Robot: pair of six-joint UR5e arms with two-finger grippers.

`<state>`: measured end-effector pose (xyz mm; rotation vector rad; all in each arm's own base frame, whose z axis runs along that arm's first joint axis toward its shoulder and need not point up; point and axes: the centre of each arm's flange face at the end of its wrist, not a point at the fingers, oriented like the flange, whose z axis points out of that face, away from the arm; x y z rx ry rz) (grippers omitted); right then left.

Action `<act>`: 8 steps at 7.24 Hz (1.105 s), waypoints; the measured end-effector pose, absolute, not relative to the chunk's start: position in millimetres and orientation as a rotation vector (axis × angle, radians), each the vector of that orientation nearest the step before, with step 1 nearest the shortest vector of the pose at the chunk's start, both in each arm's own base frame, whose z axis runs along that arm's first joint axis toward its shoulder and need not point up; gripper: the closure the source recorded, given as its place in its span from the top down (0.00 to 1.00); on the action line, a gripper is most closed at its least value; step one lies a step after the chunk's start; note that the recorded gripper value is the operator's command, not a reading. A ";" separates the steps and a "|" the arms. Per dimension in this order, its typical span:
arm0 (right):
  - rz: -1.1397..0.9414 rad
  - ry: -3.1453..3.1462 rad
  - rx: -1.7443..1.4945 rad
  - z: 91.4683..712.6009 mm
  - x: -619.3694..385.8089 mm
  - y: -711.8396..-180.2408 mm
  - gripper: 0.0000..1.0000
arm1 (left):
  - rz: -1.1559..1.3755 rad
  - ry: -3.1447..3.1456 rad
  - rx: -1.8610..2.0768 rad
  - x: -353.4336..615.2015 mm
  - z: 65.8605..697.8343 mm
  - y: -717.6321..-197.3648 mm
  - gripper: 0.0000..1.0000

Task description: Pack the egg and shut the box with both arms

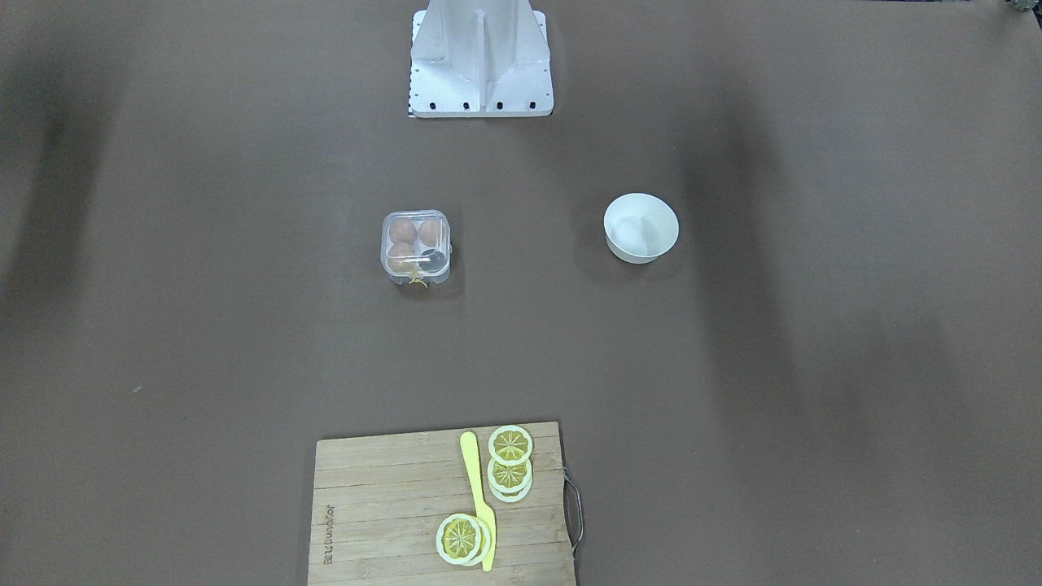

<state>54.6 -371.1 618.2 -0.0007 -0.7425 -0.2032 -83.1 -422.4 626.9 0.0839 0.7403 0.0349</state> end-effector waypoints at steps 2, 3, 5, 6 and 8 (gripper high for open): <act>-0.203 -0.748 0.001 617.2 54.2 -371.2 1.00 | 0.035 0.740 0.084 -83.1 627.0 -422.4 0.98; -0.203 -0.751 0.002 616.5 53.9 -371.3 1.00 | 0.035 0.740 0.084 -83.0 626.9 -422.4 0.98; -0.204 -0.760 0.007 613.9 53.3 -371.5 1.00 | 0.037 0.740 0.086 -82.9 626.3 -423.0 0.98; -0.205 -0.761 0.009 613.0 53.1 -371.9 1.00 | 0.037 0.740 0.087 -83.0 626.2 -423.1 0.98; -0.206 -0.762 0.011 612.0 53.0 -372.6 1.00 | 0.038 0.740 0.089 -82.8 625.1 -423.8 0.98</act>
